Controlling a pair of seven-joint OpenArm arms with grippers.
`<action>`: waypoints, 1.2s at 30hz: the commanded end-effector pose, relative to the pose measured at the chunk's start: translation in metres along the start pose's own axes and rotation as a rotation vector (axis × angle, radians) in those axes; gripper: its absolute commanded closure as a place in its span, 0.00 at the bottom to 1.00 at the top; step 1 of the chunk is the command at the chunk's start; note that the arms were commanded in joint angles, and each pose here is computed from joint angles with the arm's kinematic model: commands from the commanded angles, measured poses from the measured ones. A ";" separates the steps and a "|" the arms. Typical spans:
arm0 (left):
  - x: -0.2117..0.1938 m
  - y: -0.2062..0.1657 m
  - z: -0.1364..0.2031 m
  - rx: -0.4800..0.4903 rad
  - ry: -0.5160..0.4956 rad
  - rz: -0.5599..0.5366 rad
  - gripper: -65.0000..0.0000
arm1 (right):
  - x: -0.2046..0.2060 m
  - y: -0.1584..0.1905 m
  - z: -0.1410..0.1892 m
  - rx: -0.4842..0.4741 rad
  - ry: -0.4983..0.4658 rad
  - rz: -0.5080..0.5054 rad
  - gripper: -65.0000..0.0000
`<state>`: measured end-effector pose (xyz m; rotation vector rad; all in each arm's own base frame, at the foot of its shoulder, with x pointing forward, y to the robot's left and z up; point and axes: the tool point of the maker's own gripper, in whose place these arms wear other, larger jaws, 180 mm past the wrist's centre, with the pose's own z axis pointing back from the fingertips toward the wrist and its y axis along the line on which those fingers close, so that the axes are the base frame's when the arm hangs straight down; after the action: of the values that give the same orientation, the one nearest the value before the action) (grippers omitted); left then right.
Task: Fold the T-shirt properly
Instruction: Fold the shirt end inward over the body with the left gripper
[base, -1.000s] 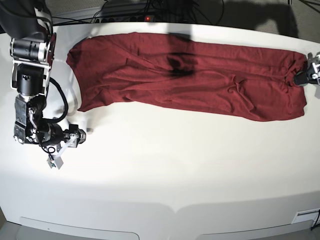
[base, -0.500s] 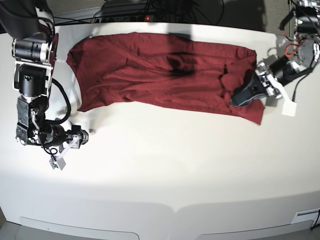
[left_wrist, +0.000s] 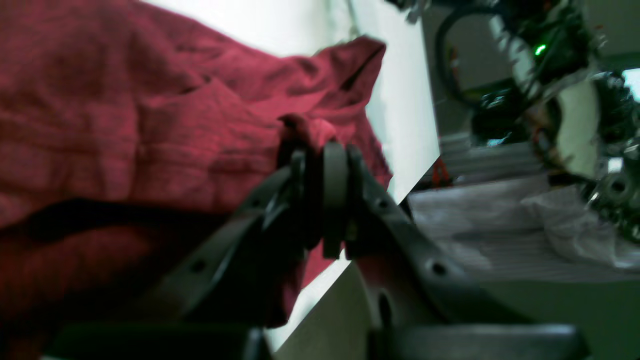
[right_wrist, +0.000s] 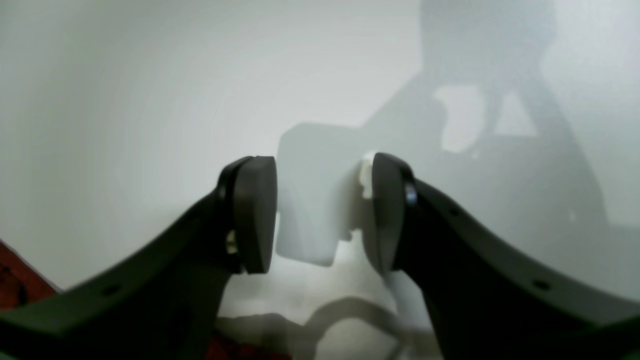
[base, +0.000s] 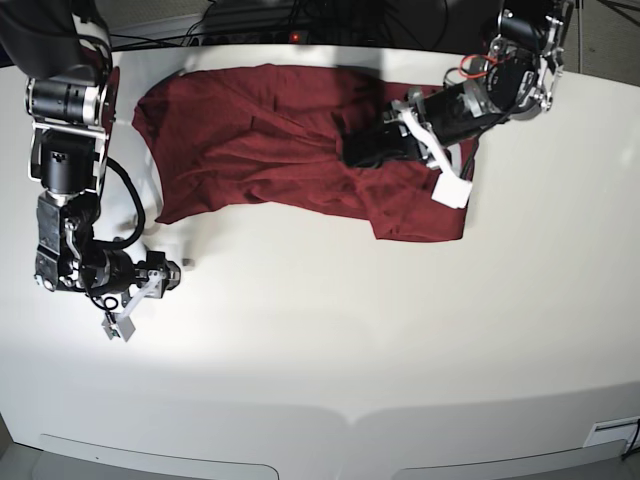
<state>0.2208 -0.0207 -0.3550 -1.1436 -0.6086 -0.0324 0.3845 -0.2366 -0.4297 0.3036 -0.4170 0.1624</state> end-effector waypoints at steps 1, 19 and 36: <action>0.014 -0.016 -0.004 -0.059 -0.043 -0.010 0.91 | 0.006 -0.001 0.004 -0.004 0.002 0.012 0.52; 0.050 0.016 0.006 0.102 0.038 -0.287 0.53 | 0.006 -0.001 0.004 -0.004 0.001 0.012 0.52; 0.065 0.089 0.041 0.526 -0.058 -0.406 0.53 | 0.006 -0.001 0.004 -0.004 0.004 0.012 0.52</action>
<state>0.2749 0.0713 -0.4031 -0.4902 -0.7745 -0.1767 0.3853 -0.2330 -0.4295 0.3146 -0.4211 0.1608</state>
